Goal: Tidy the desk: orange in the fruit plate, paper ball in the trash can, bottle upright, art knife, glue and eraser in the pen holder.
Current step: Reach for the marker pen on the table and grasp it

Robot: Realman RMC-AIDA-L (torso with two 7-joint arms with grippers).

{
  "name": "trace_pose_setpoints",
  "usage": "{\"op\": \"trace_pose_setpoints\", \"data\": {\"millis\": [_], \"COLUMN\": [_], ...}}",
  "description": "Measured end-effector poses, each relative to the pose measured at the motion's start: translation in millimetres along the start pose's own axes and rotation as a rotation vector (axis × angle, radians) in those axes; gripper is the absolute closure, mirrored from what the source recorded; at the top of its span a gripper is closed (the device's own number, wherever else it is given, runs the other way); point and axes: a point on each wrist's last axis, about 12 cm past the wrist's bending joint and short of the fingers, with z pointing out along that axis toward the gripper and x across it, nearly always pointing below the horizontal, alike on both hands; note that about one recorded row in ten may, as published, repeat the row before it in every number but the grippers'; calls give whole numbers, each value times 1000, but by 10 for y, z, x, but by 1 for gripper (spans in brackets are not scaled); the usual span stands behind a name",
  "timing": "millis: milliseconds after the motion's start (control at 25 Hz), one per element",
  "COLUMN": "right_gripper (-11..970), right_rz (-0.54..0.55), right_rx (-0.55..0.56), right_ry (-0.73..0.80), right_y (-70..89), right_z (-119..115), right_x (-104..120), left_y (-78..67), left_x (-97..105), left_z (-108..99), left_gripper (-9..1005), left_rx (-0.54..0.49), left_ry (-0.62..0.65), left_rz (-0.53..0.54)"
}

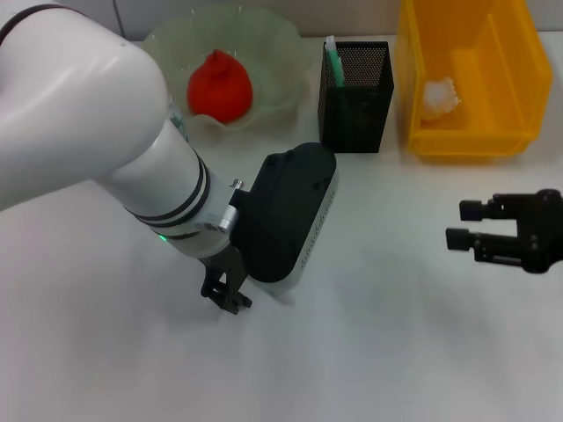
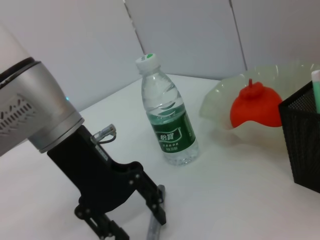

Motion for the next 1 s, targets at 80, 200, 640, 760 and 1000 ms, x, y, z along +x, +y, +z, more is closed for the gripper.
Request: {"op": "trace_pose_setpoints", "data": {"millis": [80,200,640,760,1000], "right_gripper": [347,346,343,342,340], "right_rz": [-20,-47,-82,-77,-75], "right_rx": [-14,-27,-44,-34,-31], "right_ry": [20,49,70,68,65], "right_y": [15,31,92,84,74], "right_z": [2,5,-46,-54,-52], "right_x": [19,55,184,195,180], "left_y": [5,10,37,45,51], "left_x": [-4,-8,-27,-38,-53], "left_z": [-2,-6,-25,-26,-19], "left_gripper": [319,325,360,369,388], "left_rx": [-1,0,-3,-3,-4], "left_ry": [0,2,17,24,35], "left_rz": [1,2,-9,-5,0]}}
